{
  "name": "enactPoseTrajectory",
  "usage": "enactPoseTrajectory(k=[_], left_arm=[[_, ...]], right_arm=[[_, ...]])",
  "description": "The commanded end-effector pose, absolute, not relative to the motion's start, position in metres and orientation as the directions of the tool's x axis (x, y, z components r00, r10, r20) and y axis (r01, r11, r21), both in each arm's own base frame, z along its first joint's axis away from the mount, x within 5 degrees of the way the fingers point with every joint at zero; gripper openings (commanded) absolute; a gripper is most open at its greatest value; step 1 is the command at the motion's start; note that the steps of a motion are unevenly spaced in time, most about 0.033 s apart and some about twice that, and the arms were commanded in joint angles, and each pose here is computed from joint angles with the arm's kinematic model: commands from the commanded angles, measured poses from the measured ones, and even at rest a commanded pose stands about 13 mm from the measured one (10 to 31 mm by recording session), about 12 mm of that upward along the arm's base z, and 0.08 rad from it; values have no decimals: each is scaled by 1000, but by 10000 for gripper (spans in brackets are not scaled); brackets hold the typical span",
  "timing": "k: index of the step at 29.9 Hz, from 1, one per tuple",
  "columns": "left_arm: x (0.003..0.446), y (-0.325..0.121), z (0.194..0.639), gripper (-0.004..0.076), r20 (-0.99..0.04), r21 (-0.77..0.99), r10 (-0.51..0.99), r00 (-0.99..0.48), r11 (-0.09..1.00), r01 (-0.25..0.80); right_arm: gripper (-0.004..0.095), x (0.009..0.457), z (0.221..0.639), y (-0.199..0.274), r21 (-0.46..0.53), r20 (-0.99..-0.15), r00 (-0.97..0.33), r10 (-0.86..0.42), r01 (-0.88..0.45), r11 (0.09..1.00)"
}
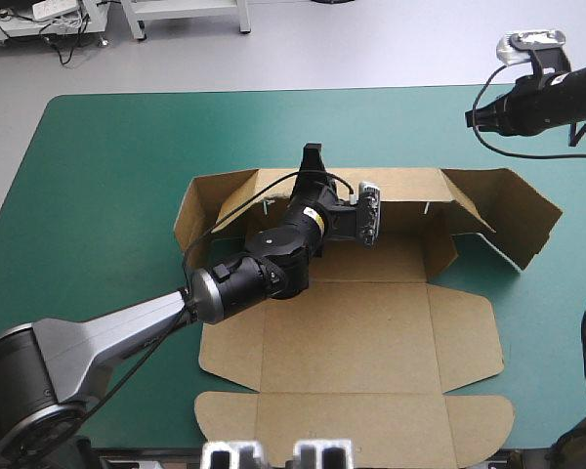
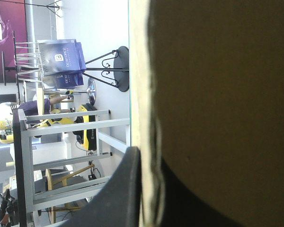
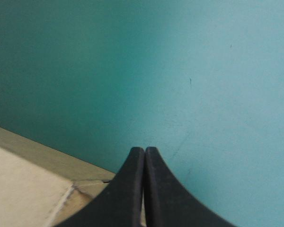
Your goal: Fold the box
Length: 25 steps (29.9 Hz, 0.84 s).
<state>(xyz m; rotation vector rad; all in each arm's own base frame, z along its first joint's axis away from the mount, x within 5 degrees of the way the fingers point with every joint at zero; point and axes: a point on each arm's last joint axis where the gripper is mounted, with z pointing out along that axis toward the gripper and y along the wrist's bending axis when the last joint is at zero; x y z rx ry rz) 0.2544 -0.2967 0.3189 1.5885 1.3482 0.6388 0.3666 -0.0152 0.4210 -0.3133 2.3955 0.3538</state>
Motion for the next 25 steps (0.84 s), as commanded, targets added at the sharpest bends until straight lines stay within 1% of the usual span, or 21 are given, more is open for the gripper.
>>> enactPoseTrajectory(k=[1, 3, 7, 12, 14, 18, 22, 25], left_arm=[[248, -292, 343, -10, -246, 893, 934, 260, 113, 436], [249, -291, 345, -10, -266, 894, 931, 250, 141, 425], [250, -291, 347, -10, -292, 897, 925, 242, 177, 405], [250, -291, 347, -10, -294, 897, 925, 242, 180, 403], [250, -291, 347, -10, -296, 896, 924, 241, 181, 404], [250, -291, 347, -10, -296, 896, 924, 241, 181, 404], [251, -293, 344, -10, -290, 896, 926, 239, 175, 408], [252, -294, 342, -10, -287, 895, 928, 239, 172, 411]], right_arm=[[-19, 371, 421, -14, 164, -664, -733, -144, -331, 929], [-19, 374, 411, -17, 164, -639, -755, -147, -320, 933], [-24, 375, 392, -18, 158, -595, -781, -187, -342, 926], [-24, 372, 363, -16, 199, -525, -826, -205, -353, 914], [-24, 369, 357, -16, 220, -515, -832, -207, -362, 906], [-24, 356, 359, -20, 277, -544, -818, -184, -382, 882], [-24, 338, 361, -30, 305, -570, -807, -157, -385, 871], [-24, 322, 354, -38, 328, -588, -795, -150, -404, 854]])
